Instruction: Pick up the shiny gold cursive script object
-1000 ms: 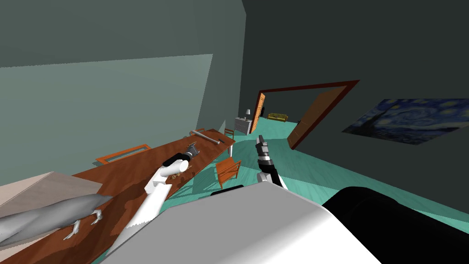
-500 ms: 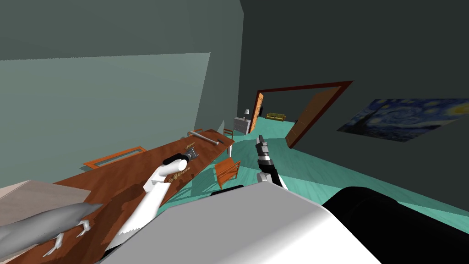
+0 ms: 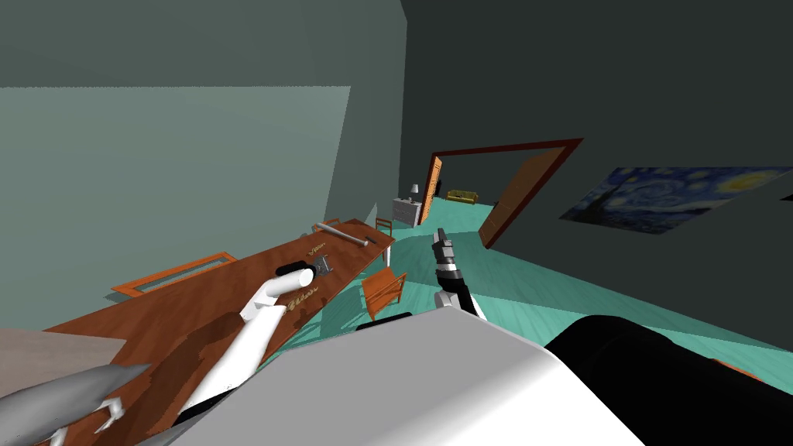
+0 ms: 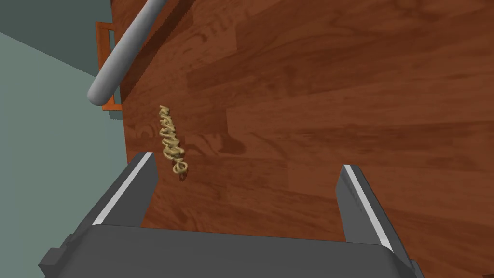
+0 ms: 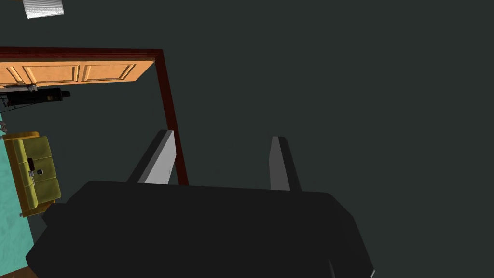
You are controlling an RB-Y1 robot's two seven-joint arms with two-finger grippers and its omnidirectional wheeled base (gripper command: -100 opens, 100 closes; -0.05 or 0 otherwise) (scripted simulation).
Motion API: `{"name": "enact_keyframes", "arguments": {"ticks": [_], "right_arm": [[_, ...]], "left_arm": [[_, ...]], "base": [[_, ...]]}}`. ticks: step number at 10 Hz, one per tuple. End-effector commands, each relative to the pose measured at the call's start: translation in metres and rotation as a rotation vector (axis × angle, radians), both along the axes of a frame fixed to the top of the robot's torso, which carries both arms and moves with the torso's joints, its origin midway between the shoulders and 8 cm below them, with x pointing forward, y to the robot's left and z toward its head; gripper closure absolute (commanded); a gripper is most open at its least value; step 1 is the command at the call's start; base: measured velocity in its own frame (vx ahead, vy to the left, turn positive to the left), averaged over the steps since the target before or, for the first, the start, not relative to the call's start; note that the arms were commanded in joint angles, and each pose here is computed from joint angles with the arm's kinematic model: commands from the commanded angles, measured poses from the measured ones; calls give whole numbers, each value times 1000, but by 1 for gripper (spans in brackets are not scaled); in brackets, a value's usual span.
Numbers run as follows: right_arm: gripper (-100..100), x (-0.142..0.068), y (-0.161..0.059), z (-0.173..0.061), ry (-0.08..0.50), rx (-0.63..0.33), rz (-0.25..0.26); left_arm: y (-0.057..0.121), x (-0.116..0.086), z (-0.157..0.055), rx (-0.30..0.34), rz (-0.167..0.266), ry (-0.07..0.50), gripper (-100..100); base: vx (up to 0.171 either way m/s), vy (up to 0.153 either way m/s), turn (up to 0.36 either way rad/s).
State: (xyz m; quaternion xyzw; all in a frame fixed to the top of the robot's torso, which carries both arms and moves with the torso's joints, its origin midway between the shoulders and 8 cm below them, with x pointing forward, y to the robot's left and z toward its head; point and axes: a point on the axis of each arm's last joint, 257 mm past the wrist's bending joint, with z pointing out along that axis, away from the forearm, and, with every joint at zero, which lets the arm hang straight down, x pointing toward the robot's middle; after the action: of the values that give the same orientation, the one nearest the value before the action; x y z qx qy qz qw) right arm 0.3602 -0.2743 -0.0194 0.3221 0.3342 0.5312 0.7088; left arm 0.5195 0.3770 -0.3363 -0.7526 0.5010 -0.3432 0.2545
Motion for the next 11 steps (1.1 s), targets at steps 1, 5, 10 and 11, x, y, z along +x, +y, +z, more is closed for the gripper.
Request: {"name": "enact_keyframes", "arguments": {"ticks": [1, 5, 10, 11], "right_arm": [[0, 0, 0, 0, 0, 0, 0], [0, 0, 0, 0, 0, 0, 0], [0, 0, 0, 0, 0, 0, 0], [0, 0, 0, 0, 0, 0, 0]], "left_arm": [[4, -9, -17, -10, 9, 62, -100], [21, -37, -54, -32, 45, 215, -100], [44, -85, -98, -61, 97, 429, -100], [44, -86, -99, -62, 98, 433, -100]], "base": [[22, 24, -44], [-8, 20, -56], [-8, 21, -61], [-5, 12, -35]]}}
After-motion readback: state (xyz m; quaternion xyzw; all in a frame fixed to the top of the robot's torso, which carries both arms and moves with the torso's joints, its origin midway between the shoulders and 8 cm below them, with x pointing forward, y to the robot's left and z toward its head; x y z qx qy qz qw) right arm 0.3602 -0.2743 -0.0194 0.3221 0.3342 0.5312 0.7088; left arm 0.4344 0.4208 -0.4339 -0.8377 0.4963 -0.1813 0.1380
